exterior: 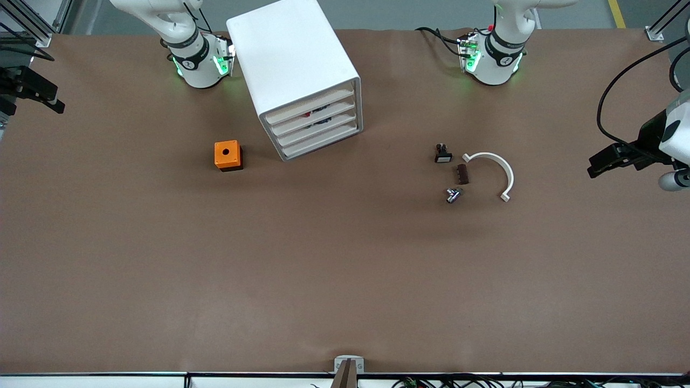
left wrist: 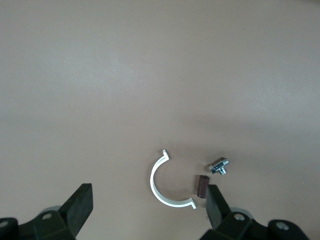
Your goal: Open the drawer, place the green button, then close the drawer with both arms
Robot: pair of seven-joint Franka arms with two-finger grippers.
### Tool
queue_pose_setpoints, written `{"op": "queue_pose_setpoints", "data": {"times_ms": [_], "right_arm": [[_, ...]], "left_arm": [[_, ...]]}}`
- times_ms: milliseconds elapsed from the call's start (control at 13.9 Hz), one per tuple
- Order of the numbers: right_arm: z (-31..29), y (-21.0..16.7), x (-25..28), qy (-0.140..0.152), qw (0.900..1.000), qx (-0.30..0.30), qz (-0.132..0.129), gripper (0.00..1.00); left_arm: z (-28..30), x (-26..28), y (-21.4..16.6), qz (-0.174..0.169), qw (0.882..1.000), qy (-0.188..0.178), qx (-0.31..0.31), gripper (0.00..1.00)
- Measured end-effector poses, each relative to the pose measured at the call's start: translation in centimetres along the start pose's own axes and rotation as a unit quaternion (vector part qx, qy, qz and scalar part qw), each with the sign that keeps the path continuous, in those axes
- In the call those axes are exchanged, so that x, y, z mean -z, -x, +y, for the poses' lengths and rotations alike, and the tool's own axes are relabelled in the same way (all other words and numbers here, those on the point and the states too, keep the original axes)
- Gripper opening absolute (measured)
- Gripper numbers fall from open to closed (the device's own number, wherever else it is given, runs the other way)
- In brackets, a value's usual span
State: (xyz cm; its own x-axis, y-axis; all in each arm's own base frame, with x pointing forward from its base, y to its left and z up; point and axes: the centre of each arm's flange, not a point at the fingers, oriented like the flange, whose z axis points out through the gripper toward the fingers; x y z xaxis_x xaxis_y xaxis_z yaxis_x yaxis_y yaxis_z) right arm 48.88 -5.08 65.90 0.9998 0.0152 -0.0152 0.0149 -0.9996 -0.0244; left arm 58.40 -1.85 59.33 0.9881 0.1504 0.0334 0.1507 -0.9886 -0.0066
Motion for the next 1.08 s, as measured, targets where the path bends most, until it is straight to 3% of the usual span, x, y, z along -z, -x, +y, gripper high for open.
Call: {"op": "queue_pose_setpoints", "data": {"times_ms": [1081], "right_arm": [[0.0, 0.2, -0.2, -0.001, 1.0, 0.0, -0.008, 1.0]], "left_arm": [[1.3, 4.5, 0.3, 0.038, 0.999, 0.016, -0.008, 1.0]]}}
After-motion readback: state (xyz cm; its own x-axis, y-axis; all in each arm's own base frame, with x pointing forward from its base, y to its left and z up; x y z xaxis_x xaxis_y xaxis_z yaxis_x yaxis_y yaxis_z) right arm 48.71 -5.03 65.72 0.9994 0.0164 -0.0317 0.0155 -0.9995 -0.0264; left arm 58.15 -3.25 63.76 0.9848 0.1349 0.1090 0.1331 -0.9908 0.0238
